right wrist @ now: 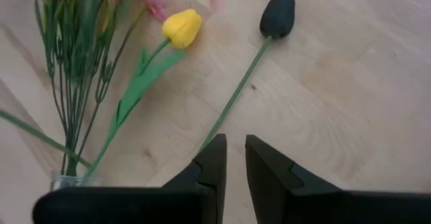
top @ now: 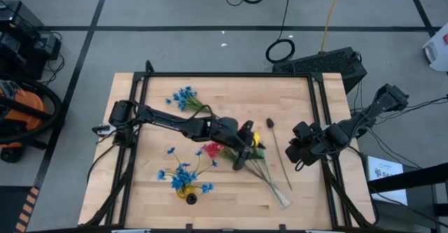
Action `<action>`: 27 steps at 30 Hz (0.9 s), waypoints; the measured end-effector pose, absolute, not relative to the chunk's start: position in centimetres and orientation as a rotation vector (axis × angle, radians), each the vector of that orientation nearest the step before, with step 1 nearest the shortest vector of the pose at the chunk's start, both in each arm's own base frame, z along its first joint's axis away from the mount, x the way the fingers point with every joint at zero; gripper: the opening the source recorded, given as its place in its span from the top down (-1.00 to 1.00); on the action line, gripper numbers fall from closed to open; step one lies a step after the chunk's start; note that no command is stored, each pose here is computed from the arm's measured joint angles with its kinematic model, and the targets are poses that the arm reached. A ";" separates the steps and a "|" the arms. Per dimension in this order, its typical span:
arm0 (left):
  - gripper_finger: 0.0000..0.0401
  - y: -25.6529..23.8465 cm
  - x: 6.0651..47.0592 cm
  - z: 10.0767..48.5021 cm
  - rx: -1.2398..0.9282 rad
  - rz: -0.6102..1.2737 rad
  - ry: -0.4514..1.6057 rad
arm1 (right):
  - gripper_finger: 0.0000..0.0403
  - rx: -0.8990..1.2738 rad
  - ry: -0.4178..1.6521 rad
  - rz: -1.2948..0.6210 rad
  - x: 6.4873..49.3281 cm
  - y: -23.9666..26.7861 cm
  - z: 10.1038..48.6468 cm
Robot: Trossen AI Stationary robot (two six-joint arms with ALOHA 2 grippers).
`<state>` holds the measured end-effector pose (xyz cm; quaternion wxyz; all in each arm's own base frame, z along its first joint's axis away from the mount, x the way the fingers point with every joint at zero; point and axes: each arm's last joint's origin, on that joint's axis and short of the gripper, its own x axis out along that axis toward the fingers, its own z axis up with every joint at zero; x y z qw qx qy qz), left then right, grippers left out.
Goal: Sort flowers into vase by color
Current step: Put the yellow tulip into the transparent vase
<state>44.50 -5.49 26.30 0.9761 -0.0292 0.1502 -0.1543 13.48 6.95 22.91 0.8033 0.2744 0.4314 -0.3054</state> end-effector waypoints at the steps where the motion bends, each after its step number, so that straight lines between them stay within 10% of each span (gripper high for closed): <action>1: 0.08 -5.1 44.5 26.0 -0.073 -0.293 0.336 | 0.76 0.588 0.925 -0.654 13.5 7.0 22.9; 12: 0.08 -2.0 43.0 23.8 -0.146 -0.182 0.656 | 0.76 0.577 0.956 -0.629 13.5 7.0 22.9; 27: 0.08 3.2 36.2 31.2 -0.162 0.039 0.728 | 0.76 0.683 0.816 -0.593 14.6 7.6 23.4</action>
